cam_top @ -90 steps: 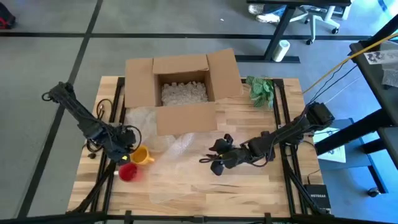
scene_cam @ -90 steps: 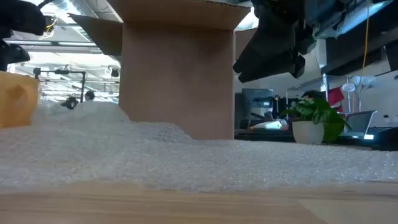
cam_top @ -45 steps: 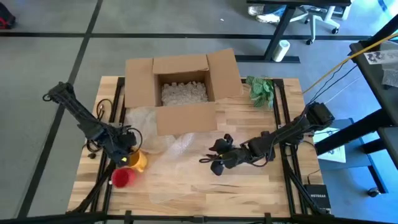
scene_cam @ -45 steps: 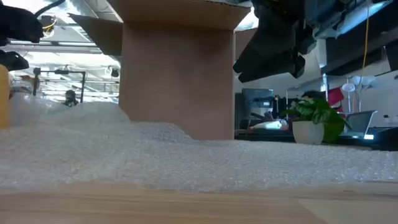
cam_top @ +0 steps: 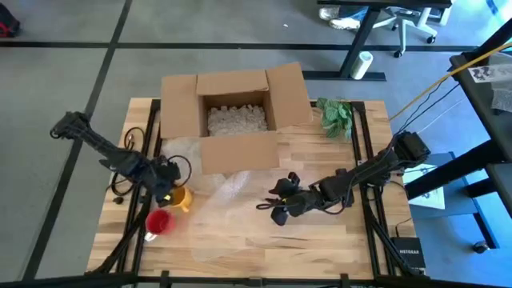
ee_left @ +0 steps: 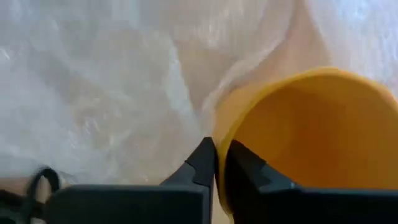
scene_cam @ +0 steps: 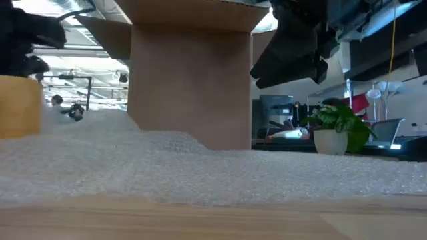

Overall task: Wrap mug
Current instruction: Wrap the yellow mug with the right transparent bubble wrap

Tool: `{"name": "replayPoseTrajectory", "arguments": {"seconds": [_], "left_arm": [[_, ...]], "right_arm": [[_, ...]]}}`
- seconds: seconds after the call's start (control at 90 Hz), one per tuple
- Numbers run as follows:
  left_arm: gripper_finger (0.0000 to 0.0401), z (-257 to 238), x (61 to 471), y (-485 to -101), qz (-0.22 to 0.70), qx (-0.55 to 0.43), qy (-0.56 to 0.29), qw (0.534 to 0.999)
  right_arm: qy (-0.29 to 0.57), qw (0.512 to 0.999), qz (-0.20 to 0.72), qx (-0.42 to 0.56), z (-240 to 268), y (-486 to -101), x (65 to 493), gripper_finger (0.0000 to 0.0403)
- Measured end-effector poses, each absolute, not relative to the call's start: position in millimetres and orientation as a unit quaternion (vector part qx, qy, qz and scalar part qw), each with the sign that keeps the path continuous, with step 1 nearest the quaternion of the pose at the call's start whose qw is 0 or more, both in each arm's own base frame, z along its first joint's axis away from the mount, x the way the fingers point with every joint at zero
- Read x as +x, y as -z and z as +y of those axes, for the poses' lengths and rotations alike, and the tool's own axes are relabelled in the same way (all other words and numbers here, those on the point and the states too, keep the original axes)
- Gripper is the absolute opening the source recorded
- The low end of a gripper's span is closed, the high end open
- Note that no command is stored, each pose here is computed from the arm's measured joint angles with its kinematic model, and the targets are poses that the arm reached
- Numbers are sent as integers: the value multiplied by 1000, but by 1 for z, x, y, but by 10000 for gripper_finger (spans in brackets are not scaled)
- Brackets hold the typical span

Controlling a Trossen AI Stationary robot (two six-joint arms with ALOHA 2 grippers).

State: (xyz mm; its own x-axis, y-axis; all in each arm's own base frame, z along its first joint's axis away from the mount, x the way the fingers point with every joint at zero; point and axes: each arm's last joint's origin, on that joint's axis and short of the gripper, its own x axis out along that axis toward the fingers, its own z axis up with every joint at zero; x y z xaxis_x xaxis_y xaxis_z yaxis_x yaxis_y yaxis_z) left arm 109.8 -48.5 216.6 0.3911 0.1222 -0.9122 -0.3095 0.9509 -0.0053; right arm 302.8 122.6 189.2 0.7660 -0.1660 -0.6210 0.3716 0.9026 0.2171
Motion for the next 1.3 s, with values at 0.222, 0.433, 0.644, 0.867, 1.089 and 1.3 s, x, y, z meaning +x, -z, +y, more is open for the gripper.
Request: {"name": "replayPoseTrajectory", "arguments": {"seconds": [0.222,0.433,0.644,0.867,1.089,1.3], "left_arm": [[0,-39,124,-238,536,-100,-104,832],[0,-41,153,-244,588,-116,-55,799],[0,-57,182,-247,629,-97,-35,770],[0,-83,193,-261,608,-90,-36,788],[0,-100,216,-265,591,-99,-52,799],[0,-110,252,-259,597,-80,-50,797]], "right_arm": [[143,926,310,161,123,-189,303,135],[143,926,311,159,123,-189,303,135],[145,924,316,156,122,-188,302,135],[142,921,330,153,122,-186,300,135],[145,911,360,140,120,-182,296,135],[161,897,390,132,120,-177,290,135]]}}
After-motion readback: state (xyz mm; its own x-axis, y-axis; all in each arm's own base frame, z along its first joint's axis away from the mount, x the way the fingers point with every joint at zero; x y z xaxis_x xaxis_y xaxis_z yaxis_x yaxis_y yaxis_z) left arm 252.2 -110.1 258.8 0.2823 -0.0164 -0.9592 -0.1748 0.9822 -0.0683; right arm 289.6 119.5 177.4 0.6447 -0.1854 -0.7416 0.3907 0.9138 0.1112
